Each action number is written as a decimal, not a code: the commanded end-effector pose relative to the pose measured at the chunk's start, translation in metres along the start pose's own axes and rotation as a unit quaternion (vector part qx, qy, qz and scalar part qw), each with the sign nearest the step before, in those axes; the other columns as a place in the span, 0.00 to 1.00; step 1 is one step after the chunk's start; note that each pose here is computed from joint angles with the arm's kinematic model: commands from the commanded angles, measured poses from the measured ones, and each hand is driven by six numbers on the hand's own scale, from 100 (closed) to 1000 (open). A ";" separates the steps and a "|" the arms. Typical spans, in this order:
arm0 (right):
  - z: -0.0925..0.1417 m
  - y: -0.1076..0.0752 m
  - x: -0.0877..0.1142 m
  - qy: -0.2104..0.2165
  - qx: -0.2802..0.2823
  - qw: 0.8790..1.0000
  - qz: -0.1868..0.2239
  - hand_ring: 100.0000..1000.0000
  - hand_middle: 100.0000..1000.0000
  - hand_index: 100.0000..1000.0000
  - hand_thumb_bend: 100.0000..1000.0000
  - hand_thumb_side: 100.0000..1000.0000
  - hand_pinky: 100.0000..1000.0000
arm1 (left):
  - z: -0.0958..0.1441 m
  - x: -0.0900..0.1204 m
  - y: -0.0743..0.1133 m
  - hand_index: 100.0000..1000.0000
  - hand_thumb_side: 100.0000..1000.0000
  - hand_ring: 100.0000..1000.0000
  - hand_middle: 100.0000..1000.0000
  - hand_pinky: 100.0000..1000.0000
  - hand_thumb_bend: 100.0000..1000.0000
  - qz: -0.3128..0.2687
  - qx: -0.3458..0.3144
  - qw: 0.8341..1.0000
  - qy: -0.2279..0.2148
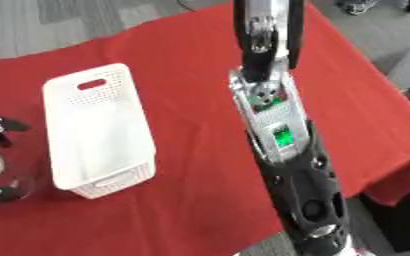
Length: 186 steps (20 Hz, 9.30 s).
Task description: Pick up objects on the table and place them in the box.
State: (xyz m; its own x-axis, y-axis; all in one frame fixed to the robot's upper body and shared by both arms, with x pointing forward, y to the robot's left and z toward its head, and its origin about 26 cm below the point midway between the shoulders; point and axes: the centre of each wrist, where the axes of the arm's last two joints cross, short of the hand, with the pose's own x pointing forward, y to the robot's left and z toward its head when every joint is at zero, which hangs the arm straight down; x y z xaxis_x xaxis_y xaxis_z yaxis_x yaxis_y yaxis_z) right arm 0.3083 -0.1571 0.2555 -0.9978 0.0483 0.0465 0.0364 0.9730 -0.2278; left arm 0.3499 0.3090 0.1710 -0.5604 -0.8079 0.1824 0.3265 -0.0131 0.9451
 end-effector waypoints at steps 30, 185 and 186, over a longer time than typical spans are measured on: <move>-0.008 0.002 0.004 -0.019 -0.007 1.000 -0.003 0.39 0.48 0.60 0.00 1.00 0.26 | -0.009 0.002 0.004 0.97 0.54 0.73 0.89 0.73 0.47 -0.015 0.009 1.000 -0.007; 0.016 -0.027 -0.002 0.049 -0.001 0.997 0.053 0.39 0.48 0.60 0.00 1.00 0.26 | 0.020 0.079 0.030 0.80 0.58 0.63 0.80 0.66 0.26 0.193 0.711 0.636 -0.230; 0.016 -0.027 -0.002 0.049 0.000 0.997 0.052 0.39 0.48 0.60 0.00 1.00 0.26 | 0.020 0.080 0.031 0.80 0.58 0.63 0.80 0.66 0.26 0.194 0.712 0.633 -0.235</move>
State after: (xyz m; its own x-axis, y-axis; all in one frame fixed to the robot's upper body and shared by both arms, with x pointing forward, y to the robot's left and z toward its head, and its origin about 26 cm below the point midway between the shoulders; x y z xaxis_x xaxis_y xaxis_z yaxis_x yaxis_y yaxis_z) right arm 0.3109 -0.1843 0.2412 -0.9766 0.1657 0.1372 0.1313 0.9643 -0.2299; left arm 0.3014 0.2554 0.2108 -0.9073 -0.3339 0.2553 -0.3325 0.9418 0.0501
